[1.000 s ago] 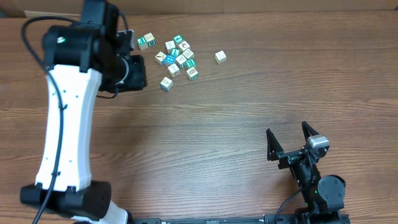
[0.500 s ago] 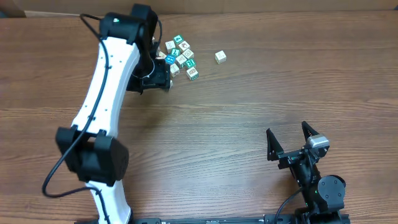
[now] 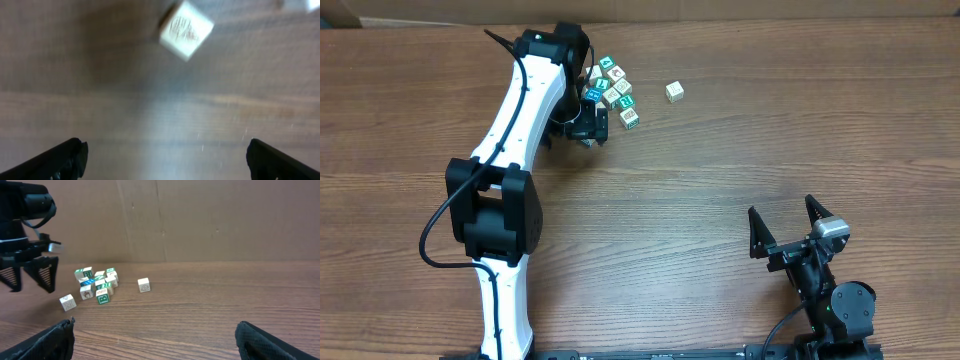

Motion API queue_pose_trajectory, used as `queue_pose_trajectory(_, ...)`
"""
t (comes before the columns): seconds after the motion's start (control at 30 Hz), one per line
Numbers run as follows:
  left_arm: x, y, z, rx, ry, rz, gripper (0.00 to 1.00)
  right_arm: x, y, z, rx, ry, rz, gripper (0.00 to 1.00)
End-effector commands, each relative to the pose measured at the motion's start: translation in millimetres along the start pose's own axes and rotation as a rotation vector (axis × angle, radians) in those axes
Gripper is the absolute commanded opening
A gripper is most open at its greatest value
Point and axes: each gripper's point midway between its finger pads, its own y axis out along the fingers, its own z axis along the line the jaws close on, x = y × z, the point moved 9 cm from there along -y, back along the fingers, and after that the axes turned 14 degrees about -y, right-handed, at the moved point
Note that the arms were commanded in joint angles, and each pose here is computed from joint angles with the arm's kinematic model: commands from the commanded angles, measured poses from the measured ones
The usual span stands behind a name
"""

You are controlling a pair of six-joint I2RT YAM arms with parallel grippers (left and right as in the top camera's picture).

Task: Form a horizontal line
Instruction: 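Lower the left gripper over the red-printed ice-cream block at the cluster's front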

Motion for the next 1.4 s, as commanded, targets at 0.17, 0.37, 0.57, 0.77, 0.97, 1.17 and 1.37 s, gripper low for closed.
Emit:
queue_pose_trajectory(0.17, 19.2, -2.2, -17.4, -0.044, 0.267, -0.148, 0.89, -2.2, -0.1, -0.9, -0.011, -0.004, -0.003, 1.00)
queue_pose_trajectory(0.37, 19.4, -2.2, -19.1, -0.041, 0.336, -0.156, 0.81, -2.2, -0.1, -0.9, -0.011, -0.004, -0.003, 1.00)
queue_pose_trajectory(0.57, 20.5, 2.7, -19.7, -0.041, 0.357, -0.162, 0.80, -2.2, -0.1, -0.9, -0.011, -0.004, -0.003, 1.00)
queue_pose_trajectory(0.77, 20.3, 23.6, -19.6, -0.040, 0.357, -0.157, 0.80, -2.2, -0.1, -0.9, -0.011, -0.004, -0.003, 1.00)
queue_pose_trajectory(0.97, 21.1, 42.9, -19.9, -0.044, 0.357, -0.169, 0.77, -2.2, -0.1, -0.9, -0.011, -0.004, -0.003, 1.00)
queue_pose_trajectory(1.17, 20.7, 52.2, -19.6, -0.046, 0.357, -0.173, 0.69, -2.2, -0.1, -0.9, -0.011, -0.004, -0.003, 1.00)
queue_pose_trajectory(1.37, 21.3, 59.8, -20.1, -0.050, 0.357, -0.185, 0.68, -2.2, -0.1, -0.9, -0.011, -0.004, -0.003, 1.00)
